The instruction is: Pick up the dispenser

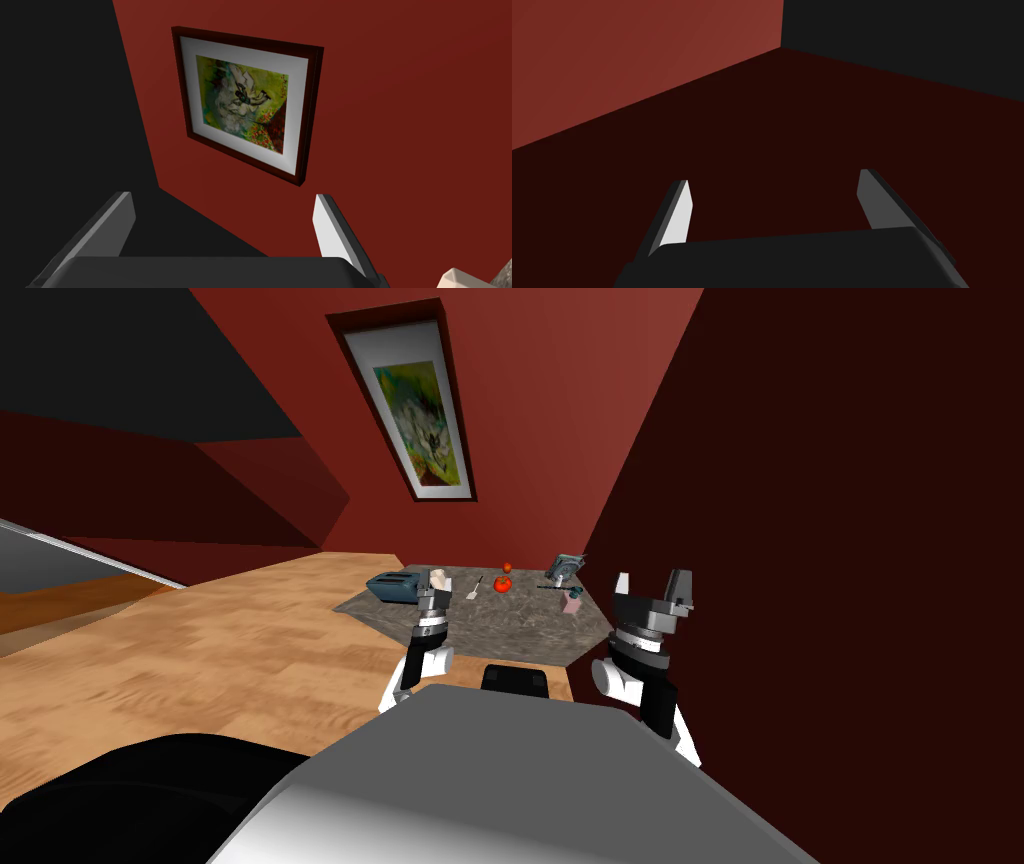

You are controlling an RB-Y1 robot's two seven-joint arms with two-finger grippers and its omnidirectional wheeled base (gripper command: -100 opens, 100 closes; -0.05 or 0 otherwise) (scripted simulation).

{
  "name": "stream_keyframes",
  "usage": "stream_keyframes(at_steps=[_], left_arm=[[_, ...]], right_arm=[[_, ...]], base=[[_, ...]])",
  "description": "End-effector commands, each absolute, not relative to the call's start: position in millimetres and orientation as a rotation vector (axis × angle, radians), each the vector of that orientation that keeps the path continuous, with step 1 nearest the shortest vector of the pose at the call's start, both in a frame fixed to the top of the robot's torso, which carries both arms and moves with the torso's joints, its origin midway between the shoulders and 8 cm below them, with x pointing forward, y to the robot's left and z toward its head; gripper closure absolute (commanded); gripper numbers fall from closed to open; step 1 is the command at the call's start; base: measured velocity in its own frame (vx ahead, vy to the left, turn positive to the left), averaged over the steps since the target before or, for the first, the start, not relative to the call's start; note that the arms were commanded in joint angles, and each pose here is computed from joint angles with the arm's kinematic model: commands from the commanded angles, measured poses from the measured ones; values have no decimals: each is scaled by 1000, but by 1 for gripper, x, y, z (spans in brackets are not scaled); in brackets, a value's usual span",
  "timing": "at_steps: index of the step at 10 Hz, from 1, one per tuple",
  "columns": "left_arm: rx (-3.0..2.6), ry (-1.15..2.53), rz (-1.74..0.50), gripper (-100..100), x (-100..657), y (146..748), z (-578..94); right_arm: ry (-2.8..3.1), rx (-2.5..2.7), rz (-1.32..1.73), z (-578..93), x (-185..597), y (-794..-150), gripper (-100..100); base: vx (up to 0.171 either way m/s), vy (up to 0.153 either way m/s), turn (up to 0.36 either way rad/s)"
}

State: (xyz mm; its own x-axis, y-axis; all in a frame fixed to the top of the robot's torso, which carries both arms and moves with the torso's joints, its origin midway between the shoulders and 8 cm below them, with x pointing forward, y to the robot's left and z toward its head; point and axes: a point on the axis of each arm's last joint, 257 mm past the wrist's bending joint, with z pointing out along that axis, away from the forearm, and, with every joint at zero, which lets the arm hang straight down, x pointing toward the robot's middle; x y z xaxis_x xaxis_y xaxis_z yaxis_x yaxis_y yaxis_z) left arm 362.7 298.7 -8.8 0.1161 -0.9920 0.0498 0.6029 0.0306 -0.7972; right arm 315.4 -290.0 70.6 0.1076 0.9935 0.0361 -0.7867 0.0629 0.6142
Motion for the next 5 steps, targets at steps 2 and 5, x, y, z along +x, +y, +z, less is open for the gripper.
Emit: stream_keyframes(at_steps=[2, 5], left_arm=[[-787, 632, -1364, 0, 363, 299, -9], [-787, 633, -1364, 0, 363, 299, -9]], right_arm=[[560, 500, 1386, 63, 331, -270, -100], [677, 420, 1327, 51, 353, -244, -100]], base=[[-22, -10, 0], [-33, -20, 2]])
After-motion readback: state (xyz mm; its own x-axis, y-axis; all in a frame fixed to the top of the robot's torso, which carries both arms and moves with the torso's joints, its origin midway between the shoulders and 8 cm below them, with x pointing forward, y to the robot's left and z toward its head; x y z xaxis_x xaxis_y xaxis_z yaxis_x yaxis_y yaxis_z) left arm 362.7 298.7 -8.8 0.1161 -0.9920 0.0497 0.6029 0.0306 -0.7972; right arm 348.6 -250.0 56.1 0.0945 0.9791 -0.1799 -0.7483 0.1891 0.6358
